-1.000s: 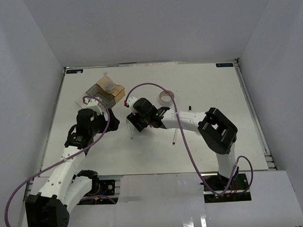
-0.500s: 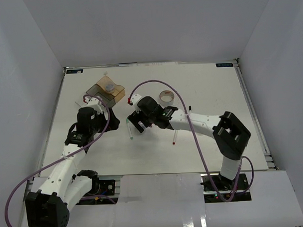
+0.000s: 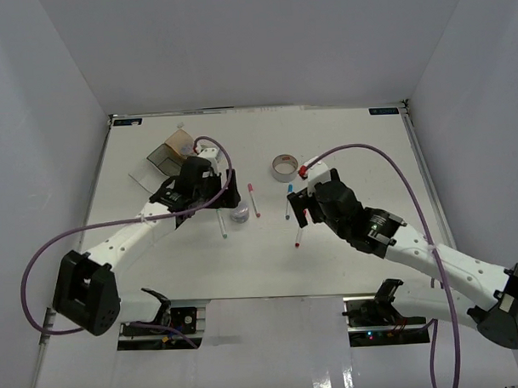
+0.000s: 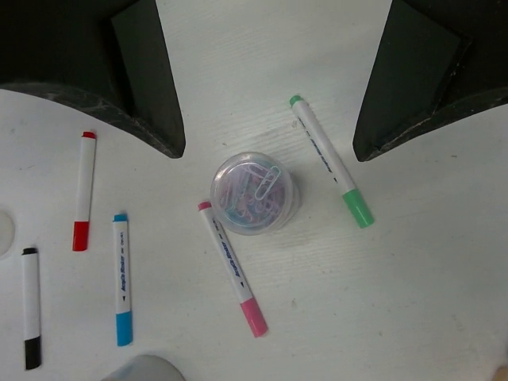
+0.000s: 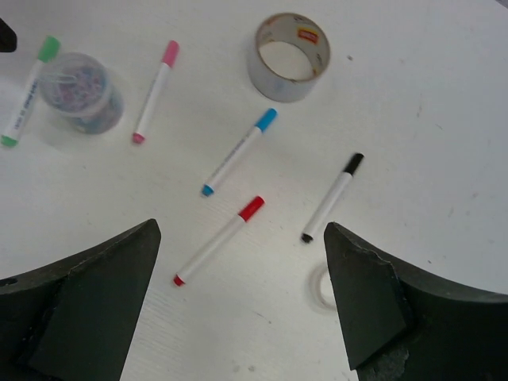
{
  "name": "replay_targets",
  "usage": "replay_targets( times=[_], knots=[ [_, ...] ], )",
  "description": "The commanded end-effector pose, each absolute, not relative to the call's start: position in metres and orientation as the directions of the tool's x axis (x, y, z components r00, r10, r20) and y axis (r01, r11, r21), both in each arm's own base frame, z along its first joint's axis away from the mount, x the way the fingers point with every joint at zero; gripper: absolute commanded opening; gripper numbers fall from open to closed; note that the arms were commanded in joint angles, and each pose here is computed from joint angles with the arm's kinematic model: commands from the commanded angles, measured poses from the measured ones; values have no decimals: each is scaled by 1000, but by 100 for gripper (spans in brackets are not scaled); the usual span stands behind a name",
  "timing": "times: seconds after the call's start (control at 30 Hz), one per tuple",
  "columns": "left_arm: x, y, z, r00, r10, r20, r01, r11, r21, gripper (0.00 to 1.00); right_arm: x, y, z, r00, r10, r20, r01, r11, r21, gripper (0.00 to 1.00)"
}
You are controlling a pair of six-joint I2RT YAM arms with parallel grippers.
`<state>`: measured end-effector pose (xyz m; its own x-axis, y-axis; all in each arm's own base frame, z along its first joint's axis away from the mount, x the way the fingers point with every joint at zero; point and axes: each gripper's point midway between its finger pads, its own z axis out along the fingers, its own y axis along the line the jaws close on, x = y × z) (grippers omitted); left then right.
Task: Sort the stationery into containers
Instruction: Pick up the stationery from the center of the board.
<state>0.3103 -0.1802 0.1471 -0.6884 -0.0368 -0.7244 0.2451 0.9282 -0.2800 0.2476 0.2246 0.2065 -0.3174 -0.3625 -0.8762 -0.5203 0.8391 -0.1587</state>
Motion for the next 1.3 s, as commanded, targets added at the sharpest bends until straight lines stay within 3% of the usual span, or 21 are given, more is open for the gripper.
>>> replay_targets(
  times=[0.0,0.23,0.63,0.97,1.27],
  knots=[
    [327,-187,140,-685,-11,-729,197,960,-200,98,243,180,209,-332,-291,-897,-392,908,-150,90],
    [328,-219,114,-716,101,-691,241,964,-108,98,223,143,187,-363,-191,-912,-314,947,-74,90],
    [320,-229,75,-764,171,-622,241,970,-30,94,218,130,180,-363,-168,-916,-286,956,-62,90],
    [322,-232,77,-764,163,-625,232,972,-30,76,217,131,178,-369,-161,-916,-290,956,-51,90],
    [324,-238,87,-755,152,-638,240,969,-53,52,216,133,177,-371,-161,-914,-296,954,-47,90]
  ],
)
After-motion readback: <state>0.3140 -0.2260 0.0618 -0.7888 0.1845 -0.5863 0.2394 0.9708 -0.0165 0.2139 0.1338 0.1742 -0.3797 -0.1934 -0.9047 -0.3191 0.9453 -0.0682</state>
